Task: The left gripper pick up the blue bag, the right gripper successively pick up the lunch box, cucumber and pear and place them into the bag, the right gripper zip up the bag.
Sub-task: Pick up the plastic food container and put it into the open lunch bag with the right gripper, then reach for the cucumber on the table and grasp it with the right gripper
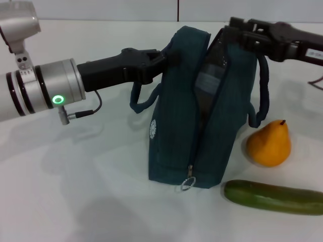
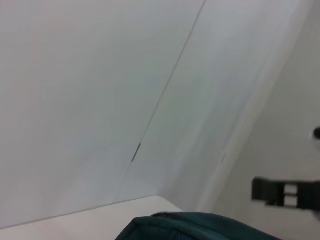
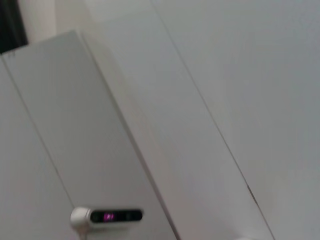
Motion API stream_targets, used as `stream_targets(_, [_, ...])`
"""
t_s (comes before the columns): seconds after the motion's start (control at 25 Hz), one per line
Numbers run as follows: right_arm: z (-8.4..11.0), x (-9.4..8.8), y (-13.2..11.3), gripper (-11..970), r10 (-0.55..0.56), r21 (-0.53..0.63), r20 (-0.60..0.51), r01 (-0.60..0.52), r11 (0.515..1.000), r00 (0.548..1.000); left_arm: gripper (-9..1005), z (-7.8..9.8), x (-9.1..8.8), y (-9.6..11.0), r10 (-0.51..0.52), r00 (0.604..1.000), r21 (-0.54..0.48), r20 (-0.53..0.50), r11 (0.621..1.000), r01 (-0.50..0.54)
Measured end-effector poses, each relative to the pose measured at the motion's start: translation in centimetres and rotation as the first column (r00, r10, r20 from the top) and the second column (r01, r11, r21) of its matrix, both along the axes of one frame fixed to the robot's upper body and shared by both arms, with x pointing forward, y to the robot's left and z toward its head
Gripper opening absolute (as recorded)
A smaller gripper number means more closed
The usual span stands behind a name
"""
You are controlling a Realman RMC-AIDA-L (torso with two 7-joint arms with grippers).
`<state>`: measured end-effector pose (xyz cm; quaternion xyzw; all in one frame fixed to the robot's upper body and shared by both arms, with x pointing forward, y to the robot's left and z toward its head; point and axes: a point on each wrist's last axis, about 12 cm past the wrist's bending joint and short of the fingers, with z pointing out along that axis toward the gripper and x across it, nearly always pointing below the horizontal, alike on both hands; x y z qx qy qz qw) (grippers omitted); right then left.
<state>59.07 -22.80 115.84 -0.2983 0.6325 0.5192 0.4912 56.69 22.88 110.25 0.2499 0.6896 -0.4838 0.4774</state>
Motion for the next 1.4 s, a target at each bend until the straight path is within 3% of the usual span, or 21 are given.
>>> stream_targets(0.16, [2.2, -1.2, -2.3, 433, -0.013, -0.086, 0.094, 0.022, 0.996, 0.995, 43, -0.3, -0.1, 0.3, 0.015, 1.000, 0.009, -0.009, 1.000, -0.015])
stream_targets(0.32, [4.6, -3.7, -4.9, 603, 0.001, -0.208, 0.176, 0.036, 0.977, 0.984, 43, -0.4, -0.1, 0.4, 0.021, 1.000, 0.014, -0.013, 1.000, -0.021])
stream_targets(0.44, [6.2, -5.2, -5.6, 688, 0.074, -0.318, 0.164, -0.018, 0.948, 0.984, 43, -0.5, -0.2, 0.5, 0.023, 1.000, 0.018, -0.017, 1.000, -0.022])
stream_targets(0.52, [6.6, -5.8, -5.7, 685, 0.112, -0.357, 0.142, -0.055, 0.933, 0.983, 43, -0.6, -0.2, 0.4, 0.019, 1.000, 0.020, -0.017, 1.000, -0.019])
stream_targets(0.56, [7.3, -6.6, -5.5, 684, 0.194, -0.414, 0.080, -0.145, 0.899, 0.978, 43, -0.5, -0.2, 0.3, 0.015, 1.000, 0.021, -0.017, 1.000, -0.015])
stream_targets(0.64, [7.5, -6.7, -5.1, 681, 0.246, -0.445, 0.027, -0.209, 0.871, 0.969, 43, -0.5, -0.1, 0.1, 0.009, 1.000, 0.021, -0.014, 1.000, -0.009])
stream_targets(0.84, [6.9, -6.2, -3.9, 678, 0.288, -0.548, -0.119, -0.305, 0.779, 0.950, 43, -0.3, 0.2, -0.4, 0.000, 1.000, 0.019, -0.005, 1.000, 0.000])
stream_targets(1.0, [5.7, -5.8, -1.3, 675, 0.320, -0.664, -0.197, -0.366, 0.652, 0.927, 43, -0.4, 0.2, -0.2, 0.011, 1.000, 0.015, -0.007, 1.000, -0.011])
stream_targets(1.04, [5.7, -5.8, -1.3, 675, 0.320, -0.664, -0.197, -0.366, 0.652, 0.927, 43, -0.4, 0.2, -0.1, 0.015, 1.000, 0.017, -0.008, 1.000, -0.015])
stream_targets(1.08, [4.7, -5.7, 0.5, 674, 0.331, -0.722, -0.234, -0.391, 0.571, 0.914, 43, -0.5, 0.2, -0.2, 0.017, 1.000, 0.020, -0.008, 1.000, -0.017])
stream_targets(1.16, [4.1, -5.5, 1.7, 671, 0.327, -0.754, -0.249, -0.395, 0.525, 0.912, 43, -0.4, 0.4, -0.2, 0.018, 1.000, 0.025, -0.007, 1.000, -0.018])
stream_targets(1.2, [4.1, -5.5, 1.7, 669, 0.327, -0.754, -0.249, -0.395, 0.525, 0.912, 43, -0.4, 0.4, -0.2, 0.020, 1.000, 0.026, -0.007, 0.999, -0.019])
stream_targets(1.24, [3.4, -5.2, 3.2, 667, 0.312, -0.800, -0.256, -0.381, 0.463, 0.915, 43, -0.4, 0.4, -0.2, 0.020, 1.000, 0.026, -0.007, 0.999, -0.019])
stream_targets(1.4, [3.0, -5.0, 4.0, 660, 0.305, -0.822, -0.258, -0.374, 0.430, 0.917, 43, -0.5, 0.4, -0.1, 0.023, 1.000, 0.033, 0.007, 0.999, -0.023])
